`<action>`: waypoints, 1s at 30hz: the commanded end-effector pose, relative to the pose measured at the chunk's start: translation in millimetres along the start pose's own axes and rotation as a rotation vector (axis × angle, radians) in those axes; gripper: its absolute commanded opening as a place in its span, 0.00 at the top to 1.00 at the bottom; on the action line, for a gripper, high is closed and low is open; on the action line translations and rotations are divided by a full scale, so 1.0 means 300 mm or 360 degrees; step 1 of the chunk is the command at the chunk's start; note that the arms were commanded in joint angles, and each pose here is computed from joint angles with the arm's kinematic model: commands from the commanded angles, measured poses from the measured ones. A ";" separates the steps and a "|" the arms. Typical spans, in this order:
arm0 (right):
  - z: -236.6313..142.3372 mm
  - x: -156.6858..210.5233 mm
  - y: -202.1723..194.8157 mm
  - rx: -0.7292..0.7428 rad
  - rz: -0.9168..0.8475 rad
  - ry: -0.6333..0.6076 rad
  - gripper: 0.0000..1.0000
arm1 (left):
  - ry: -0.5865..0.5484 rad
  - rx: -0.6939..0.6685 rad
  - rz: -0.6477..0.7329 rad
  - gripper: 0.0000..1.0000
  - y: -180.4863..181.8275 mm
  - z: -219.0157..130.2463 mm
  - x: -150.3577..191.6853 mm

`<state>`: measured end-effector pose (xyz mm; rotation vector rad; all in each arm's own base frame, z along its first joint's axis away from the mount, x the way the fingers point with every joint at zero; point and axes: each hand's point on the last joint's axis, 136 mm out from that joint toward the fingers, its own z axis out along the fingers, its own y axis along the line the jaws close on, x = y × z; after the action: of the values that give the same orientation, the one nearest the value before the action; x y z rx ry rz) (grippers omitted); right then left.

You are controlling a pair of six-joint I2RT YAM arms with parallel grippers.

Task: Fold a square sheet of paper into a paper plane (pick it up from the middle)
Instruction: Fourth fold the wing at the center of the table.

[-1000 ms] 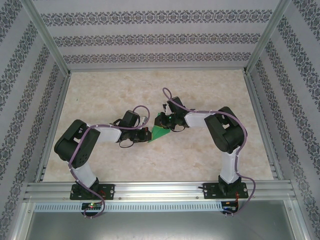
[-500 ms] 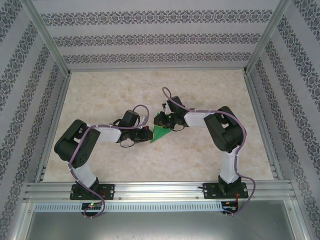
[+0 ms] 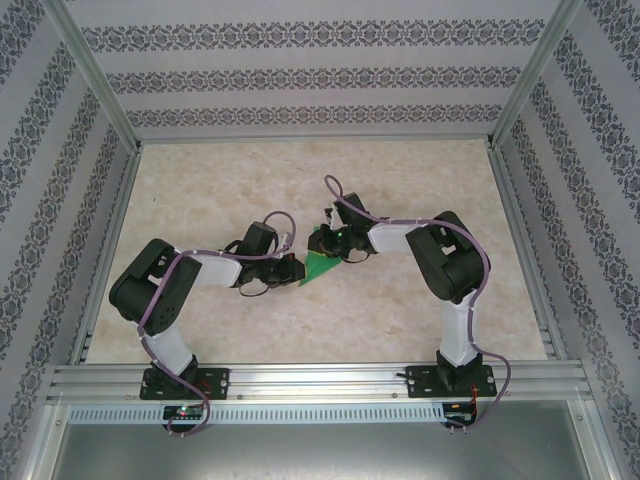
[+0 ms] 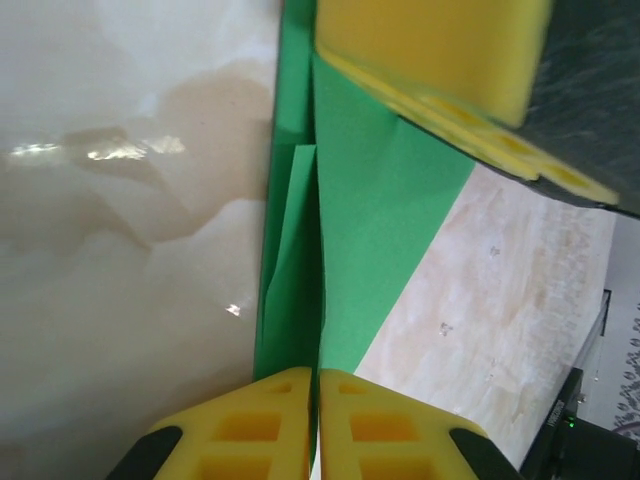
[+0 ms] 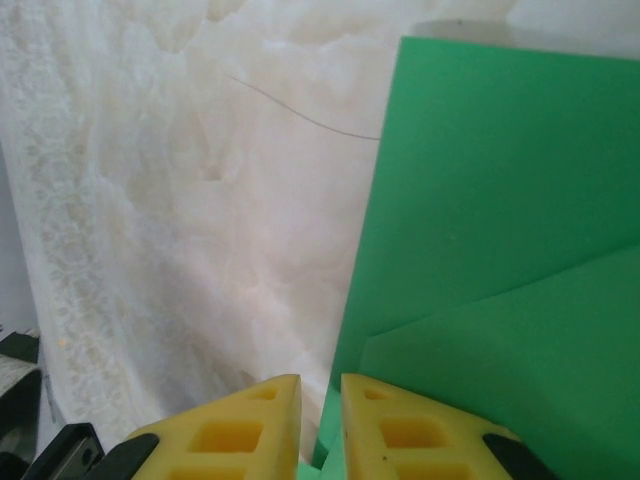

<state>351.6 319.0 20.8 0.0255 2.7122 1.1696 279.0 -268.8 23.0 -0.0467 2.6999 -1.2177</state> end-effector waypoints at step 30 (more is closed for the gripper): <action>0.010 -0.007 0.009 -0.0048 -0.0006 0.0013 0.81 | -0.0025 -0.0067 0.0132 0.83 -0.024 0.019 -0.103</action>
<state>351.2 321.5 22.0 0.0137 2.7070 1.2078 302.8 -274.2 25.8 0.0432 2.7067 -1.1140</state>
